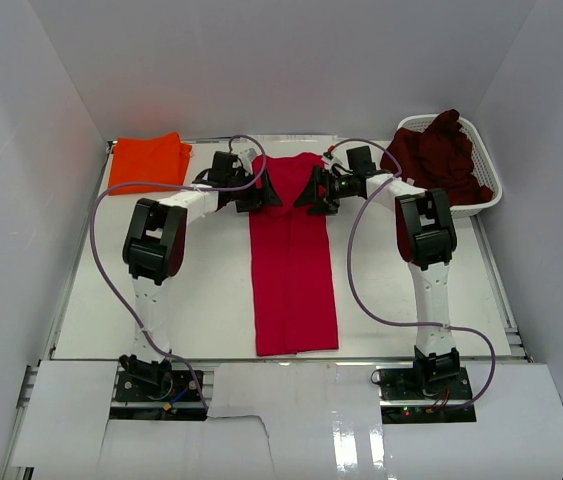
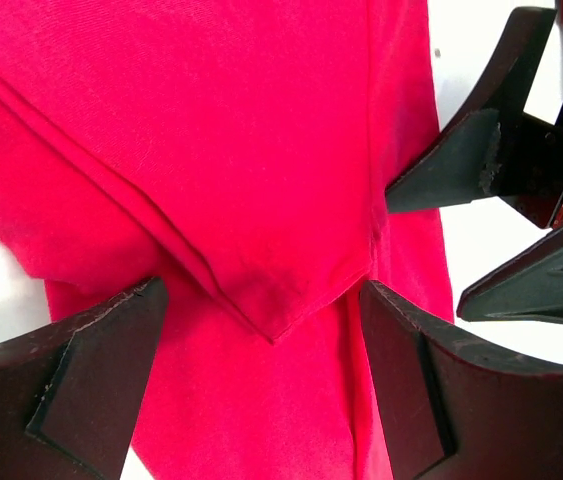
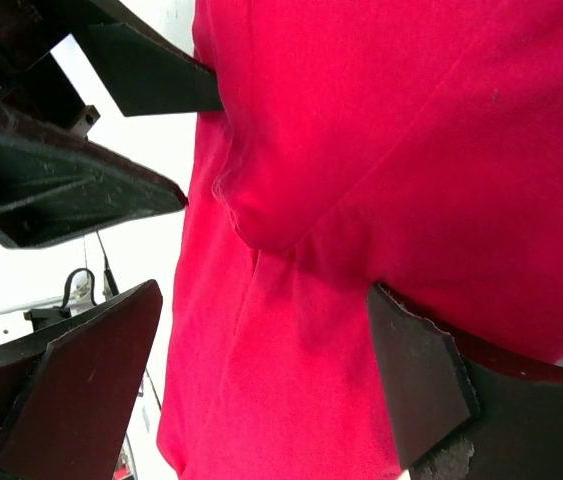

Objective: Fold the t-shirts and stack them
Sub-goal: Grab the bottom of the folded rectangular tshirt with both arms

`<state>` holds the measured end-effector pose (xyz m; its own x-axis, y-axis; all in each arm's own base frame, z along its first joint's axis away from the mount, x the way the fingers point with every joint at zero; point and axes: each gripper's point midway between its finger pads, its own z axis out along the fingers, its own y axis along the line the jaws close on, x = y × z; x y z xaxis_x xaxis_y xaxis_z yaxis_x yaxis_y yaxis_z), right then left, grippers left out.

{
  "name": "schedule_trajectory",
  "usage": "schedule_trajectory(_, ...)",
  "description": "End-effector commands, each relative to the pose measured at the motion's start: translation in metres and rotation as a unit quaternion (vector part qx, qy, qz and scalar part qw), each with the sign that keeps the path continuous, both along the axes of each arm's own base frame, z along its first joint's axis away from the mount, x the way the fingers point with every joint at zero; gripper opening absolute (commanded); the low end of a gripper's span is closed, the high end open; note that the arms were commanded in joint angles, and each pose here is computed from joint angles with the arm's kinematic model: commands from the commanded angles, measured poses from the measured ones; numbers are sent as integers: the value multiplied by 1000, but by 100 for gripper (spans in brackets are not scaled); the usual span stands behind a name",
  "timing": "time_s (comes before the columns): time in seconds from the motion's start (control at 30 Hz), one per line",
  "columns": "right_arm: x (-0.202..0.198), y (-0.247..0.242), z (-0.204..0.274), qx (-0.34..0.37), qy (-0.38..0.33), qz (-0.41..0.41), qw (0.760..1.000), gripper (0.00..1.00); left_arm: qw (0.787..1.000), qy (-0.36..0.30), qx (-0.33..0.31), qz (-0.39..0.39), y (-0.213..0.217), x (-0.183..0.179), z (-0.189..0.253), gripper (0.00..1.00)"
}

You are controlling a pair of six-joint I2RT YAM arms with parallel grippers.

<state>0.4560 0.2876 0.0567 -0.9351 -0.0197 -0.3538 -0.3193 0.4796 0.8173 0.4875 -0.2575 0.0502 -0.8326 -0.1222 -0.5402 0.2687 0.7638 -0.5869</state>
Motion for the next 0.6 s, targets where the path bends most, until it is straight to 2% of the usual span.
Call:
schedule_trajectory(0.0,12,-12,-28,-29,5,-21,999,90,999,17,23,18,21,7,-24,89)
schedule_trajectory(0.33,42,-20,-24,-25,-1,-32,999,90,999,19,20,21,25,38,-34,89)
schedule_trajectory(0.57,57,-19,-23,-13,-13,-29,999,90,1000,-1,-7,13,13,64,-21,89)
